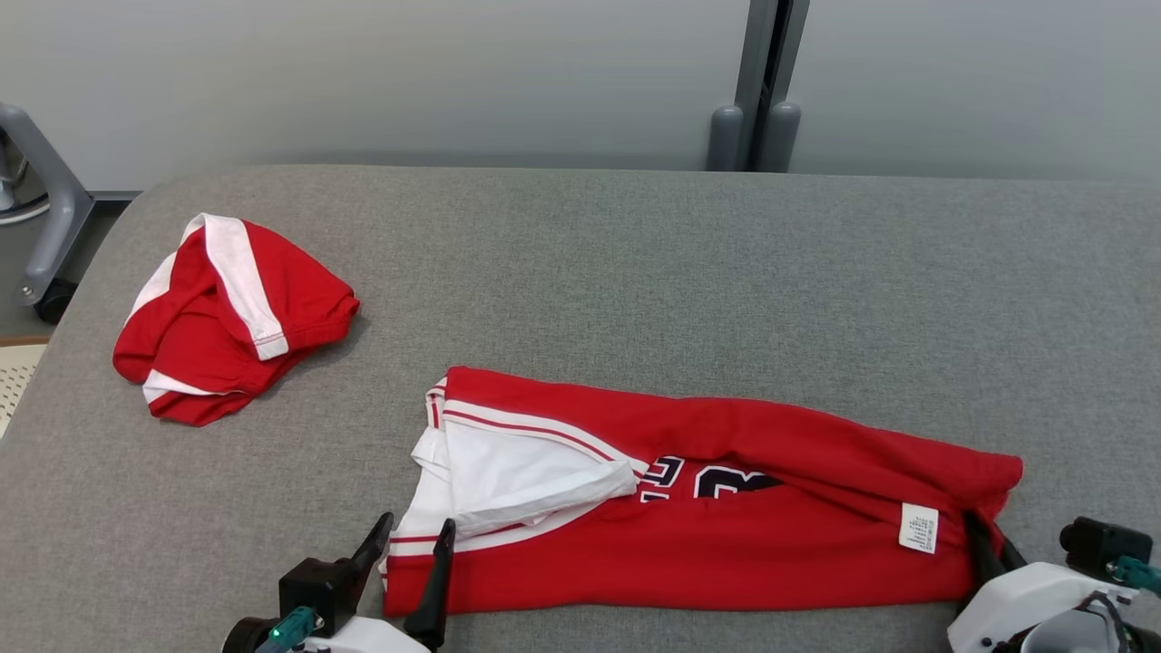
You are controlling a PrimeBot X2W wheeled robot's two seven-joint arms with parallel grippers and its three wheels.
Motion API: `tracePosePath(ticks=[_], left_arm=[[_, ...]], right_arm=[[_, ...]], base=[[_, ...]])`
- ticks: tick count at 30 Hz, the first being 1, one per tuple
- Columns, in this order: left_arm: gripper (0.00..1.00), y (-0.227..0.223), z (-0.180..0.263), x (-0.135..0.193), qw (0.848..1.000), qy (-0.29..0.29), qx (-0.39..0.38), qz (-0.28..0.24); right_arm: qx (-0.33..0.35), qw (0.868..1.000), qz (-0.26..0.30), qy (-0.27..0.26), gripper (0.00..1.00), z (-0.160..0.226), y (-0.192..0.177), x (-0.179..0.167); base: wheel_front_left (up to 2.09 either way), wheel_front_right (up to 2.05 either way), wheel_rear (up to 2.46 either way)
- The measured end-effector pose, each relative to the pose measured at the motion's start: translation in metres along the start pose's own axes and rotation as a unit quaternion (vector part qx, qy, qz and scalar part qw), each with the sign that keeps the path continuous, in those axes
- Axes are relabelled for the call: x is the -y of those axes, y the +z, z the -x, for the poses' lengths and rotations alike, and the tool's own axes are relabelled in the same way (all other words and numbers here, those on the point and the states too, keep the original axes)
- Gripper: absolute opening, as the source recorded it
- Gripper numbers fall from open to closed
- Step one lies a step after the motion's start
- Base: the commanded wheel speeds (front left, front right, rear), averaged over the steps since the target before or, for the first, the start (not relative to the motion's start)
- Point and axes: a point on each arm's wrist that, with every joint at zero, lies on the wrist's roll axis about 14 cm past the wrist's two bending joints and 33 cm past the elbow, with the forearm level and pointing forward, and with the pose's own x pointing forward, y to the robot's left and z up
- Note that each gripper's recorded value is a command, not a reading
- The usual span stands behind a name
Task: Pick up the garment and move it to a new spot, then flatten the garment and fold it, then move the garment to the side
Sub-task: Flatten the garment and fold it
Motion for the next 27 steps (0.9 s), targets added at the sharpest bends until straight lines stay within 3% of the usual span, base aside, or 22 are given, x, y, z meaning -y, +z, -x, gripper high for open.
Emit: tracePosePath(ticks=[5, 8, 12, 16, 23, 27], left_arm=[[1.0, 0.005, -0.003, 0.0, 1.0, -0.001, 0.007, -0.01], [1.0, 0.01, -0.007, 0.003, 1.0, -0.006, 0.014, -0.015], [1.0, 0.014, -0.009, 0.003, 1.0, -0.007, 0.019, -0.017], [1.0, 0.014, -0.009, 0.004, 1.0, -0.009, 0.019, -0.017], [1.0, 0.01, 0.002, -0.005, 1.0, 0.008, 0.017, -0.011], [1.0, 0.009, 0.008, -0.013, 1.0, 0.023, 0.017, -0.008]], right_arm=[[0.047, 0.998, 0.004, -0.03, 0.0, -0.002, 0.037, 0.029], [0.104, 0.994, 0.013, -0.02, 0.0, -0.006, 0.075, 0.023], [0.127, 0.99, 0.028, 0.045, 0.0, -0.008, 0.086, -0.025], [0.119, 0.982, 0.037, 0.142, 0.0, -0.004, 0.079, -0.094], [0.059, 0.952, 0.039, 0.299, 0.0, 0.019, 0.049, -0.203], [0.037, 0.936, 0.047, 0.347, 0.0, 0.028, 0.037, -0.238]], base=[[0.0, 0.0, 0.0], [0.0, 0.0, 0.0], [0.0, 0.0, 0.0], [0.0, 0.0, 0.0], [0.0, 0.0, 0.0], [0.0, 0.0, 0.0]])
